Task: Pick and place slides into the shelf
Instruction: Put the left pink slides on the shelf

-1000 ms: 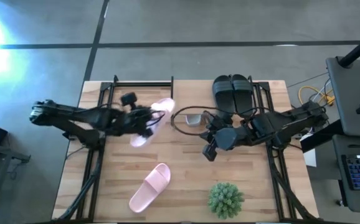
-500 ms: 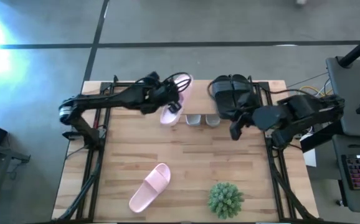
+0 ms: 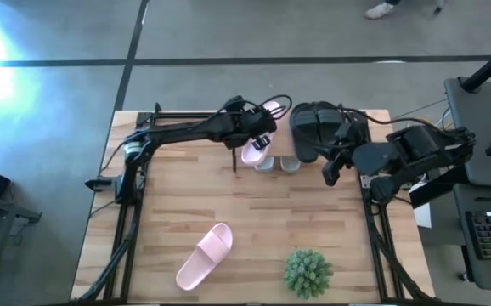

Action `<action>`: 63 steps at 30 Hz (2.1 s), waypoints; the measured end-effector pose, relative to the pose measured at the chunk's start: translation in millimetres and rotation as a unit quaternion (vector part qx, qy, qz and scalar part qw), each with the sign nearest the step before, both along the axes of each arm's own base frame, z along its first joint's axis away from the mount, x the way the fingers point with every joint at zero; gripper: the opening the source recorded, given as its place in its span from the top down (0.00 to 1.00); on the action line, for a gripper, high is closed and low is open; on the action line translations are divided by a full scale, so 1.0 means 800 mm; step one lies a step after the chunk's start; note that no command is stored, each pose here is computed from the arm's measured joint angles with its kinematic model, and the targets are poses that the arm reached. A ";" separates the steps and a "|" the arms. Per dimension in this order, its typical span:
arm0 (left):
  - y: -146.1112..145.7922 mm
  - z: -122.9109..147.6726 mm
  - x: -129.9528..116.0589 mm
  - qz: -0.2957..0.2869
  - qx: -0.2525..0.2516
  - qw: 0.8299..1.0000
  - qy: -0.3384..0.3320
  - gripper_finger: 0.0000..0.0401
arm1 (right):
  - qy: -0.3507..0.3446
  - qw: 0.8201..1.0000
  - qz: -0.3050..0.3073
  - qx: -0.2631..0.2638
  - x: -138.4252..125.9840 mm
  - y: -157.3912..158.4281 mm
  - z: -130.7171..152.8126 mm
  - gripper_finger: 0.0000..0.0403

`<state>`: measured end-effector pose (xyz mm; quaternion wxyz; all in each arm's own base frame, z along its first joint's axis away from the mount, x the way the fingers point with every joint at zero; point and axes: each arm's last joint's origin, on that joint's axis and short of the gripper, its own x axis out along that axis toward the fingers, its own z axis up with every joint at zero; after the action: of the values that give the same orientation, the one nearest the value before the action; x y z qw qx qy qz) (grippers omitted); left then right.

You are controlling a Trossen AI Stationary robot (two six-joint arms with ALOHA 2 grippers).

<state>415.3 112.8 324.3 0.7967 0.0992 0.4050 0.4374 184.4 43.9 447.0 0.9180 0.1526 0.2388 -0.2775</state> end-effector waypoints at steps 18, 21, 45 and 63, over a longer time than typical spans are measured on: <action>0.020 -0.019 -0.018 0.047 0.017 0.994 0.099 1.00 | 0.007 0.999 -0.025 -0.033 0.001 -0.002 -0.006 0.98; 0.020 -0.019 -0.019 0.048 0.020 0.993 0.104 1.00 | 0.007 0.999 -0.026 -0.033 0.001 -0.002 -0.006 0.98; 0.013 -0.024 -0.018 0.032 0.004 0.994 0.105 1.00 | 0.020 0.997 -0.025 0.065 0.008 0.005 -0.032 0.98; 0.013 -0.026 -0.017 0.018 -0.003 0.994 0.112 1.00 | -0.003 0.971 -0.172 0.164 0.014 0.000 -0.134 0.98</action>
<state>401.4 122.9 303.5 0.7386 0.1381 0.4948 0.4365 195.9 44.0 339.8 0.8198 0.3408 0.2486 -0.3873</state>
